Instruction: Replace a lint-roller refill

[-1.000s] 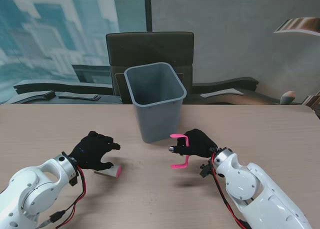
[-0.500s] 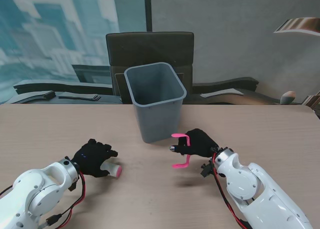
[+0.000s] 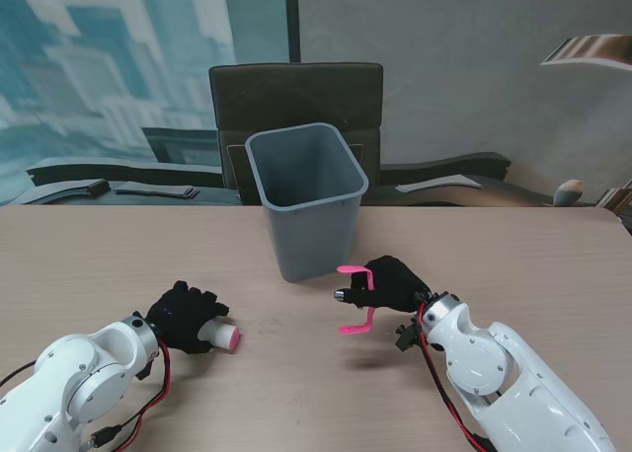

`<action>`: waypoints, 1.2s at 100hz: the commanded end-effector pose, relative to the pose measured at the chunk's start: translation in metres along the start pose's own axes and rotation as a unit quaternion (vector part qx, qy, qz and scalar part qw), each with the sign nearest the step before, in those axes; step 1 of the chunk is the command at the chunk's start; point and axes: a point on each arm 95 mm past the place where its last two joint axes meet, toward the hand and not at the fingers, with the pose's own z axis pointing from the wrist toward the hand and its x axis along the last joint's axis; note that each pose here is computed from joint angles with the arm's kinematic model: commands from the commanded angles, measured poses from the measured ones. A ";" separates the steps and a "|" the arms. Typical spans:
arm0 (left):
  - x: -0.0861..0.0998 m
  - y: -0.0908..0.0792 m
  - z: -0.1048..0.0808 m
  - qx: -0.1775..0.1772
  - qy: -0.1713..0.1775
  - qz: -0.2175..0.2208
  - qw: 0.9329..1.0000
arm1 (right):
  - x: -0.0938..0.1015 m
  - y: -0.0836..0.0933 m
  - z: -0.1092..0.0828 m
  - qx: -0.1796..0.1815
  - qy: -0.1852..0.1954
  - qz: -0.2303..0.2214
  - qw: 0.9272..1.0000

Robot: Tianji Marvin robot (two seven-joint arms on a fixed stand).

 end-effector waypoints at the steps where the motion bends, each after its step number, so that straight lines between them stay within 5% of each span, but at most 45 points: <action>1: -0.004 0.005 0.001 -0.016 -0.006 0.000 1.000 | 0.002 -0.003 0.000 0.008 0.003 -0.001 1.000; 44: -0.002 0.009 0.024 0.003 0.017 -0.022 1.000 | 0.000 -0.002 -0.001 0.008 0.004 -0.005 1.000; 58: 0.010 -0.003 0.017 0.039 0.030 -0.066 0.997 | 0.000 0.001 -0.001 0.006 0.027 -0.009 1.000; 71: 0.026 -0.023 0.003 0.096 0.041 -0.130 0.986 | 0.003 0.003 0.000 0.004 0.049 -0.017 0.999; 82: 0.040 -0.041 -0.005 0.160 0.047 -0.210 0.963 | 0.008 0.002 0.002 -0.003 0.066 -0.005 0.998; 99: 0.066 -0.065 -0.006 0.241 0.053 -0.350 0.904 | 0.018 -0.001 0.008 -0.002 0.090 0.005 0.996; 120: 0.091 -0.083 -0.001 0.277 0.053 -0.458 0.843 | 0.029 -0.007 0.015 -0.008 0.109 0.021 0.994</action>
